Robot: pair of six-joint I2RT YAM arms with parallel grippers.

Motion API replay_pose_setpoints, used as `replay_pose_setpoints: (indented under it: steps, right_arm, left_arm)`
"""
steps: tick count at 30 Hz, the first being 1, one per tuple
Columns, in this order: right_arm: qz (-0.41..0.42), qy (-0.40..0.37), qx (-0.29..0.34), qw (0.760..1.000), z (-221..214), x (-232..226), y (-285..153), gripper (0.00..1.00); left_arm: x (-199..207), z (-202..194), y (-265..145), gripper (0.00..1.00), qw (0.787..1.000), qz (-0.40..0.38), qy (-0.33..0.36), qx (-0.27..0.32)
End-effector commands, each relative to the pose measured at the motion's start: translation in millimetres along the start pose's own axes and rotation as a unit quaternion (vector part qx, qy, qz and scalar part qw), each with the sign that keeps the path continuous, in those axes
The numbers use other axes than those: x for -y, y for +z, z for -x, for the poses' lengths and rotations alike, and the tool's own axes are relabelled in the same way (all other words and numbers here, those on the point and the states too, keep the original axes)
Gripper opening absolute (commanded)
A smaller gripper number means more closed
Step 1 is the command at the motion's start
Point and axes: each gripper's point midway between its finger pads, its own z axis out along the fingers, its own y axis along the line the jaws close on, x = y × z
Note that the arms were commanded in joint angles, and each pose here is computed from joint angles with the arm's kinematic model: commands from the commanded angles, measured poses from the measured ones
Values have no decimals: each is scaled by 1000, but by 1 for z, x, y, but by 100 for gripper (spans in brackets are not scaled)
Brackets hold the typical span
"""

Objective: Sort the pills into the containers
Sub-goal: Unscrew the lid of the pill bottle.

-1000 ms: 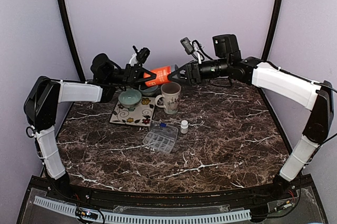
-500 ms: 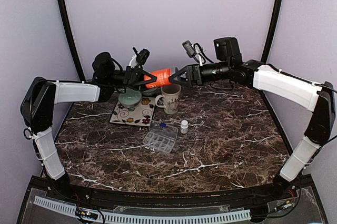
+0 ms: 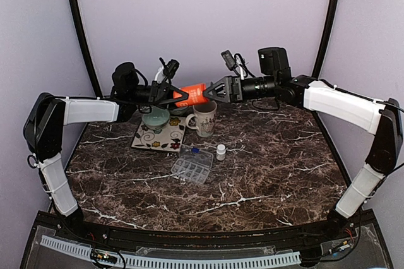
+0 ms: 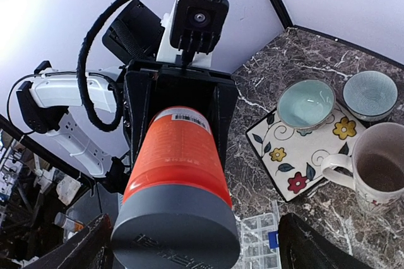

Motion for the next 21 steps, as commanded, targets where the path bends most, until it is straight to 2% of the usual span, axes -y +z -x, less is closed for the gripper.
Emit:
replay_pose_setpoints:
  steps: [1, 10, 21]
  right_arm:
    - [25, 16, 30, 999, 17, -15, -10, 90]
    - [53, 61, 40, 996, 22, -20, -12, 91]
    - [44, 112, 31, 992, 23, -13, -7, 90]
  left_arm:
    - [30, 9, 0, 13, 999, -5, 53, 6]
    - [28, 9, 0, 13, 998, 12, 64, 9]
    - [26, 11, -1, 13, 996, 40, 83, 8]
